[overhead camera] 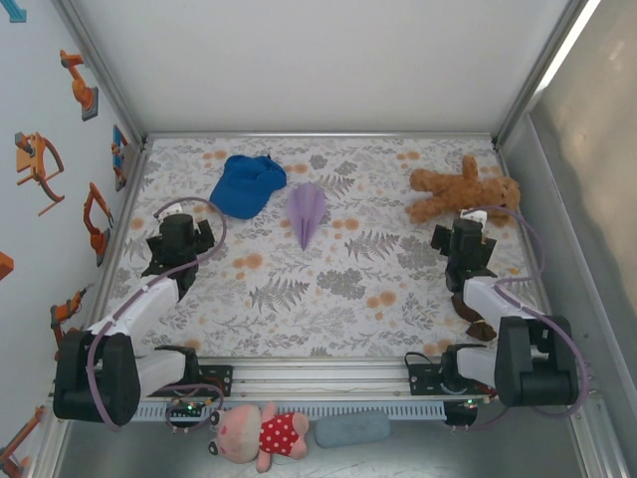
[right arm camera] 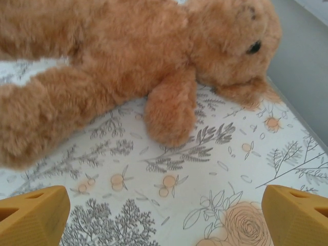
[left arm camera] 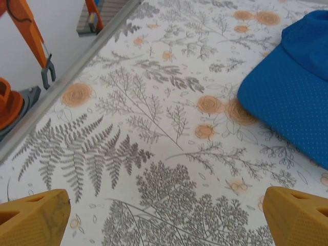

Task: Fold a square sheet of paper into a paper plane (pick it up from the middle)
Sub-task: Reset both arms

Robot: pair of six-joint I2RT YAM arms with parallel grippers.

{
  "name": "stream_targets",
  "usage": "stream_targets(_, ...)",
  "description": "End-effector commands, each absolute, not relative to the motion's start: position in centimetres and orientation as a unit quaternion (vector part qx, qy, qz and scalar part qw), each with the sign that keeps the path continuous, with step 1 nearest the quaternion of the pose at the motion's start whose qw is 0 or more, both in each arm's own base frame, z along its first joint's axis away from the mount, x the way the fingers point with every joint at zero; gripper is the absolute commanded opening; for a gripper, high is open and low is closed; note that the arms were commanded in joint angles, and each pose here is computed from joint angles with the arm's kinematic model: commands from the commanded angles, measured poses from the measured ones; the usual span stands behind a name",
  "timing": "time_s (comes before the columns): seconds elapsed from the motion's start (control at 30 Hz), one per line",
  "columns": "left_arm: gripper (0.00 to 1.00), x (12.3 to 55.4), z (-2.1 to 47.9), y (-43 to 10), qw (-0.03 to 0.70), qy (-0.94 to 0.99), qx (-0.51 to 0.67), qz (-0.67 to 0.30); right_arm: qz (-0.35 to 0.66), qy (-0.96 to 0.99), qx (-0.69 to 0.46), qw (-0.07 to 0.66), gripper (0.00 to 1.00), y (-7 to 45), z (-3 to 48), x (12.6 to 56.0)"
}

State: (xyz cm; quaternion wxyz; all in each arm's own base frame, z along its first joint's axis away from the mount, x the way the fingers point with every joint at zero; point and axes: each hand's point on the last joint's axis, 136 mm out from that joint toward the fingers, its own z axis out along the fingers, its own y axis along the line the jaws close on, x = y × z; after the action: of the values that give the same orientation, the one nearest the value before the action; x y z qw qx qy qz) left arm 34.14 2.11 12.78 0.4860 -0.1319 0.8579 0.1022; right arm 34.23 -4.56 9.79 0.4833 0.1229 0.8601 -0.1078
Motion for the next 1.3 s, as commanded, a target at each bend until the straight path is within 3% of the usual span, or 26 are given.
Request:
stream_targets(0.0, 0.96, 35.8, 14.3, 1.7, 0.526, 0.841, -0.082, 0.091, -0.1, 0.815, 0.086, 0.564, 0.96, -3.9, 13.2, 36.8)
stream_targets(0.27, 0.96, 37.3, 13.4, -0.2, 0.59, 0.807, -0.017, 0.025, -0.041, 0.816, 0.039, 0.575, 0.96, -2.2, 10.9, 38.8)
stream_targets(0.73, 0.96, 39.6, 8.5, 0.9, 0.557, 0.83, -0.04, 0.006, 0.002, 0.823, 0.022, 0.568, 0.93, -1.6, 9.0, 39.6)
stream_targets(0.8, 0.96, 39.4, 8.4, 0.4, 0.549, 0.835, -0.03, 0.003, 0.003, 0.824, 0.022, 0.567, 1.0, -1.6, 8.9, 39.6)
stream_targets(1.27, 0.96, 39.6, 8.3, 0.2, 0.547, 0.837, -0.024, 0.015, 0.002, 0.823, 0.024, 0.567, 0.99, -1.7, 9.0, 39.6)
